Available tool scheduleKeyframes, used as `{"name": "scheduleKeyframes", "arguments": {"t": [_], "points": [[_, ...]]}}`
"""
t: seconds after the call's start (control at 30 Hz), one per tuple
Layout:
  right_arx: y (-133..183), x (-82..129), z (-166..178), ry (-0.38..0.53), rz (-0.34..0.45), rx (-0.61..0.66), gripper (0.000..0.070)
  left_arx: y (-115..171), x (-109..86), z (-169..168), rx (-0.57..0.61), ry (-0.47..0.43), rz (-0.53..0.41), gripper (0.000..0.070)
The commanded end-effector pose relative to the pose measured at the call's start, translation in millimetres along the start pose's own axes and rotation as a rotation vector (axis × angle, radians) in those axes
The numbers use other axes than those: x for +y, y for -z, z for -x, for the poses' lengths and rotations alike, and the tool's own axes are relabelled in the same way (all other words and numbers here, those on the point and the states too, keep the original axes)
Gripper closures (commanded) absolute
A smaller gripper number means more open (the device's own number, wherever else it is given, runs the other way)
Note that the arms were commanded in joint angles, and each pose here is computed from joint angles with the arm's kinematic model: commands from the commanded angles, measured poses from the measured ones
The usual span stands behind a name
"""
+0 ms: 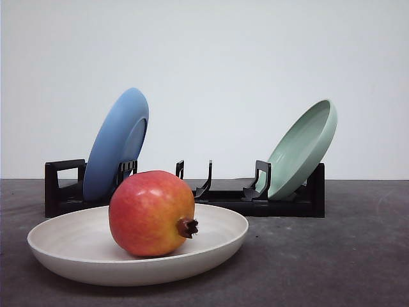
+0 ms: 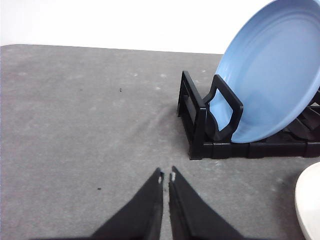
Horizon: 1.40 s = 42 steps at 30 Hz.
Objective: Place pomegranate in white plate
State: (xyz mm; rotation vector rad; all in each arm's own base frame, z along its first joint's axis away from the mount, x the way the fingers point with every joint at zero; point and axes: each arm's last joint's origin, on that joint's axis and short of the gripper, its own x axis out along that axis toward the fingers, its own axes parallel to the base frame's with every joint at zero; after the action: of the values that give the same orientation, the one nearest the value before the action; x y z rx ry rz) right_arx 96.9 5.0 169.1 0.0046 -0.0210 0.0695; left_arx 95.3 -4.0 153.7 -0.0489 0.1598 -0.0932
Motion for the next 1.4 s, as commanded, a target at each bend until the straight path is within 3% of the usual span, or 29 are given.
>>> {"name": "scheduleKeyframes", "arguments": {"t": [0.0,1.37], "points": [[0.5,-0.1,-0.2,0.001,-0.01,-0.007,0.0684,1.6,0.0,-0.9,-0.006,0.002,-0.01,0.07],[0.5,-0.1,-0.2,0.001,-0.01,-0.006,0.0684,1.6,0.0,-0.9,-0.006,0.002,-0.01,0.07]]}}
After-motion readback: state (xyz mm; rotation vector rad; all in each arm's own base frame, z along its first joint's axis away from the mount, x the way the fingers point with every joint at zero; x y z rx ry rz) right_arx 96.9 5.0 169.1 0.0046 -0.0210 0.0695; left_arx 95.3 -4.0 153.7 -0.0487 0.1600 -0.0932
